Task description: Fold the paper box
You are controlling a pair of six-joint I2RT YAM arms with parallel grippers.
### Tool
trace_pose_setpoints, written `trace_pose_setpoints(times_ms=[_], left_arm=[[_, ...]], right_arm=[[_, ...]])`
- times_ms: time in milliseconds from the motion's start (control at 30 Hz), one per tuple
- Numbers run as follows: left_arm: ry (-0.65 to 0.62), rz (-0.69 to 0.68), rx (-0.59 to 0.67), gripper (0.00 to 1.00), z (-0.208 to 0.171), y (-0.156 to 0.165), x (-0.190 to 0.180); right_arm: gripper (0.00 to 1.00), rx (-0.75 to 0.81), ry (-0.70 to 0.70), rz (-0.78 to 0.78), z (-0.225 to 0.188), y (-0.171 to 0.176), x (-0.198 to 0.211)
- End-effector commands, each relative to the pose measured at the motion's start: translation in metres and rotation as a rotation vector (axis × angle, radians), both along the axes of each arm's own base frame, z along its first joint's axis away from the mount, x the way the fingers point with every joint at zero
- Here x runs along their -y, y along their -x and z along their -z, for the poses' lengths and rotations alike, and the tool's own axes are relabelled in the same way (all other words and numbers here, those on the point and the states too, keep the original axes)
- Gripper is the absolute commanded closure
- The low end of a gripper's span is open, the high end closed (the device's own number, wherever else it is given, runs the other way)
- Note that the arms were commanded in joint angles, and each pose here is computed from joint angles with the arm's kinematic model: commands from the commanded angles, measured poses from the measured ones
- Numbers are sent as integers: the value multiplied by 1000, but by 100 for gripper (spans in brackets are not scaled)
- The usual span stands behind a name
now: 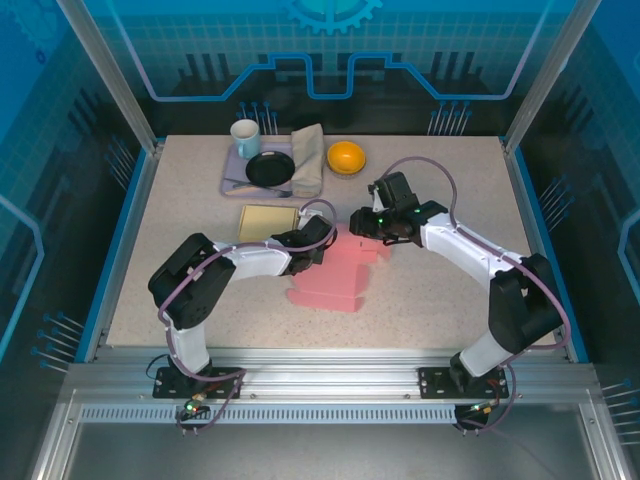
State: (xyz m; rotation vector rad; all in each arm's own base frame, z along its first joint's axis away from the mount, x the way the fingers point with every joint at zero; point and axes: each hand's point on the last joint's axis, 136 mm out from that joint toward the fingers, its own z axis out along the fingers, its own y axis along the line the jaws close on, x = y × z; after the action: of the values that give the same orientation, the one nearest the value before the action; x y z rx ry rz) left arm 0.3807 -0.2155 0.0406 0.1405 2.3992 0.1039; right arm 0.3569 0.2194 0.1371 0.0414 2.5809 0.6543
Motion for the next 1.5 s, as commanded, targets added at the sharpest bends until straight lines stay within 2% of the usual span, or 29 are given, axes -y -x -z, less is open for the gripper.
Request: trace_pose_setpoints(times_ms=[0,267,667,800,1100,1167,1267,1300,1467], left_arm=[[-76,-2,-36,100,3,11,-12],[-75,5,-41,100,5,9,-9],[-69,16,-37,100,5,11,-7],[-74,22,-37,100,5,11,-5],[-82,14,-37,100,5,11,-7],[-85,7,-37,100,5,10,-7],[-91,-2,-39,100,5,10,-8],[-92,-3,-40,100,4,9,-9],[-96,-5,-44,100,6,9,-9]], right_arm=[[61,-31,5,47,15,-3,9],[58,-64,7,90,29,7,16],[59,-72,-168,-7,22,-1,-21],[67,-43,-228,-7,12,-4,-28],[87,-49,-130,33,22,-1,-12],[86,-50,-122,41,24,-1,-10],[71,-43,-107,55,21,1,-4],[69,-35,-103,56,20,2,-2],[67,1,-64,73,16,8,18]])
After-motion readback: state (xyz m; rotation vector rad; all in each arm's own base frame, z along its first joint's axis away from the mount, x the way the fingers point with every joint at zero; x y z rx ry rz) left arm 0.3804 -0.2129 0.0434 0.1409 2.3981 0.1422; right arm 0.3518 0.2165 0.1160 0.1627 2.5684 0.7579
